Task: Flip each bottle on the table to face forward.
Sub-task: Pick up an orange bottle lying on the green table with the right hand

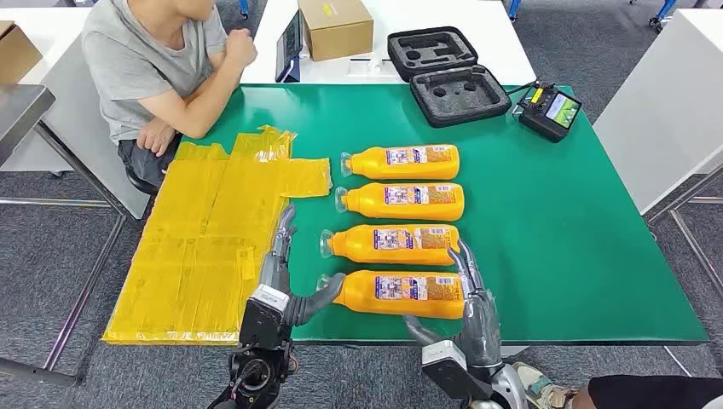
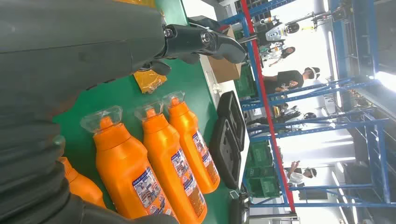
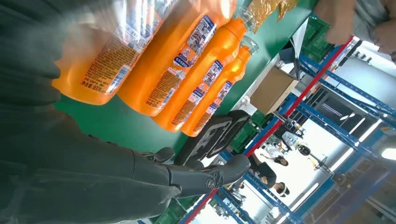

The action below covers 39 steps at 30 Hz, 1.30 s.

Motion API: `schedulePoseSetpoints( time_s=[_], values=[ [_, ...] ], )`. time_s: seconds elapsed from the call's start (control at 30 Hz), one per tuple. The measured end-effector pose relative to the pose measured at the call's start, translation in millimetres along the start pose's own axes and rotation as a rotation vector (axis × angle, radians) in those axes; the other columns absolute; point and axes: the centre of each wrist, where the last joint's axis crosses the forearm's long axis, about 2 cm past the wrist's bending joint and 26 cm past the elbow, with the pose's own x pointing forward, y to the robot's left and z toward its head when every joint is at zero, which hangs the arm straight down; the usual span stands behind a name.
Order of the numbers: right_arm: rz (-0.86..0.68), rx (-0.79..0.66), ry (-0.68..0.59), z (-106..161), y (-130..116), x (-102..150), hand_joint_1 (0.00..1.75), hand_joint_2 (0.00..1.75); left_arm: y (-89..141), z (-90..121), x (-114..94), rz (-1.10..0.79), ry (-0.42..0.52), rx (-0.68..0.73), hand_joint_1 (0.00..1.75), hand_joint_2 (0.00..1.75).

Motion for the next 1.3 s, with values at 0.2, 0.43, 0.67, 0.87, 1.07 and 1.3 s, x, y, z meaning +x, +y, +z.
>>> schedulePoseSetpoints(
  time_s=[0.2, 0.43, 0.67, 0.87, 1.07, 1.3],
  values=[
    [0.014, 0.004, 0.001, 0, -2, -1, 0.00, 1.75, -1, 0, 0, 0.002, 0.000, 0.000, 0.00, 1.75],
    [0.064, 0.061, 0.020, 0, -4, -2, 0.00, 1.75, -2, 0, 1, 0.006, 0.000, -0.003, 0.00, 1.75],
    [0.047, 0.076, 0.038, 0, -5, -4, 0.00, 1.75, -2, 4, 2, -0.015, -0.003, 0.009, 0.00, 1.75],
    [0.028, 0.060, 0.055, 0, -9, -11, 0.00, 1.75, -3, 5, 4, -0.021, -0.009, 0.021, 0.00, 1.75],
    [0.003, 0.017, 0.037, 1, -13, -14, 0.00, 1.75, -4, 5, 4, -0.015, -0.002, 0.021, 0.00, 1.75],
    [0.002, -0.011, 0.043, 2, -17, -16, 0.00, 1.75, -7, 7, 2, -0.007, 0.012, 0.013, 0.00, 1.75]
  ],
)
